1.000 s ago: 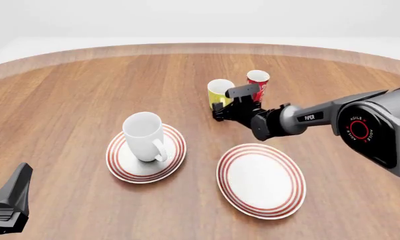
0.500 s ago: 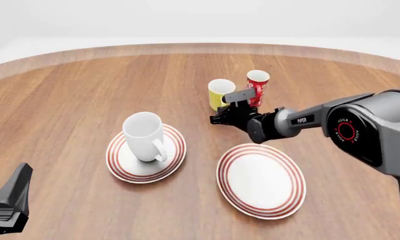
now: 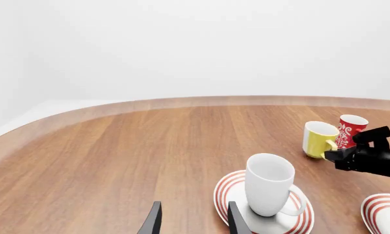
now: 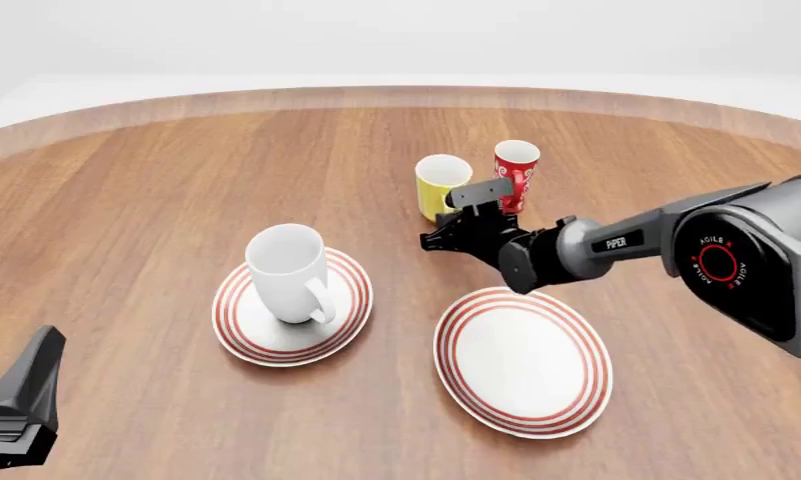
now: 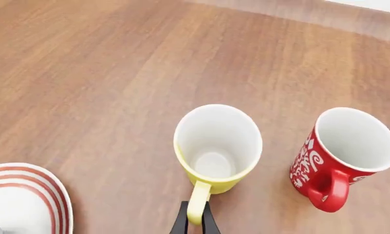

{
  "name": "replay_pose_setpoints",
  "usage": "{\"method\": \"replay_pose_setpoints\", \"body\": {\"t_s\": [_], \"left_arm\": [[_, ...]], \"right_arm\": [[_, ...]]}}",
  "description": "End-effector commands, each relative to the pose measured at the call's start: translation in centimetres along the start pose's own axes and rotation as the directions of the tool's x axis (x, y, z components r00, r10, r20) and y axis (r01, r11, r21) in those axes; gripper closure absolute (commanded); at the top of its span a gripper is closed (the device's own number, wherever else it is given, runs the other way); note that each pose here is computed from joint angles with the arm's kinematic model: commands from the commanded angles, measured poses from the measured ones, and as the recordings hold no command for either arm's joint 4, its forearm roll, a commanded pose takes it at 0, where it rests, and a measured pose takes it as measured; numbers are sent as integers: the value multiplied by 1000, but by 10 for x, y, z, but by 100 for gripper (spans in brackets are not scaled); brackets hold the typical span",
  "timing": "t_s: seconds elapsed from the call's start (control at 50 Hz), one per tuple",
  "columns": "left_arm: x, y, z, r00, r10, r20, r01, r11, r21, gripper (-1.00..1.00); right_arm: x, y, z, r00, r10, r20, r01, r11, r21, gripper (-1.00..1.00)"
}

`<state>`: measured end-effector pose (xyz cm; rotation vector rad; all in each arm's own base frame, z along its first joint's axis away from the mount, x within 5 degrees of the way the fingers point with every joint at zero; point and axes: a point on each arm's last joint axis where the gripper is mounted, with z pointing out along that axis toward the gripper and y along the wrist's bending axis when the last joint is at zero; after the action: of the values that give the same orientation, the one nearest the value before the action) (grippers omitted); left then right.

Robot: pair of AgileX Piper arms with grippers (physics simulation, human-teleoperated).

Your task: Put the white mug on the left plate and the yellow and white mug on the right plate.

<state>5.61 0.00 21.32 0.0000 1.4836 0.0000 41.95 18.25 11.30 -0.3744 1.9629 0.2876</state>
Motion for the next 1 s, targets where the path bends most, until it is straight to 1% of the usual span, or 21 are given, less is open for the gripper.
{"method": "replay_pose_setpoints", "body": {"t_s": [0.02, 0.3, 0.48, 0.56, 0.66, 0.8, 0.84, 1.0], "left_arm": [[0, 0, 0, 1000, 0, 0, 0, 1000, 0, -100], [0, 0, 0, 1000, 0, 0, 0, 1000, 0, -100], [0, 0, 0, 1000, 0, 0, 0, 1000, 0, -100], [0, 0, 0, 1000, 0, 0, 0, 1000, 0, -100], [0, 0, 0, 1000, 0, 0, 0, 1000, 0, -100], [0, 0, 0, 1000, 0, 0, 0, 1000, 0, -100], [0, 0, 0, 1000, 0, 0, 0, 1000, 0, -100], [0, 0, 0, 1000, 0, 0, 0, 1000, 0, -100]], "right_arm": [[-8, 7, -18, 999, -15, 41, 15, 1000, -14, 100], [-14, 11, -51, 996, -38, 81, 40, 999, -22, 100], [-13, 15, -63, 995, -56, 87, 59, 998, -30, 100], [-15, 17, -74, 992, -79, 95, 83, 996, -34, 100], [-17, 21, -85, 990, -95, 101, 100, 994, -42, 100], [-22, 17, -101, 988, -95, 122, 100, 994, -33, 100], [-20, 20, -108, 987, -98, 124, 103, 994, -41, 100], [-19, 19, -124, 985, -104, 135, 110, 993, -40, 100]]}}
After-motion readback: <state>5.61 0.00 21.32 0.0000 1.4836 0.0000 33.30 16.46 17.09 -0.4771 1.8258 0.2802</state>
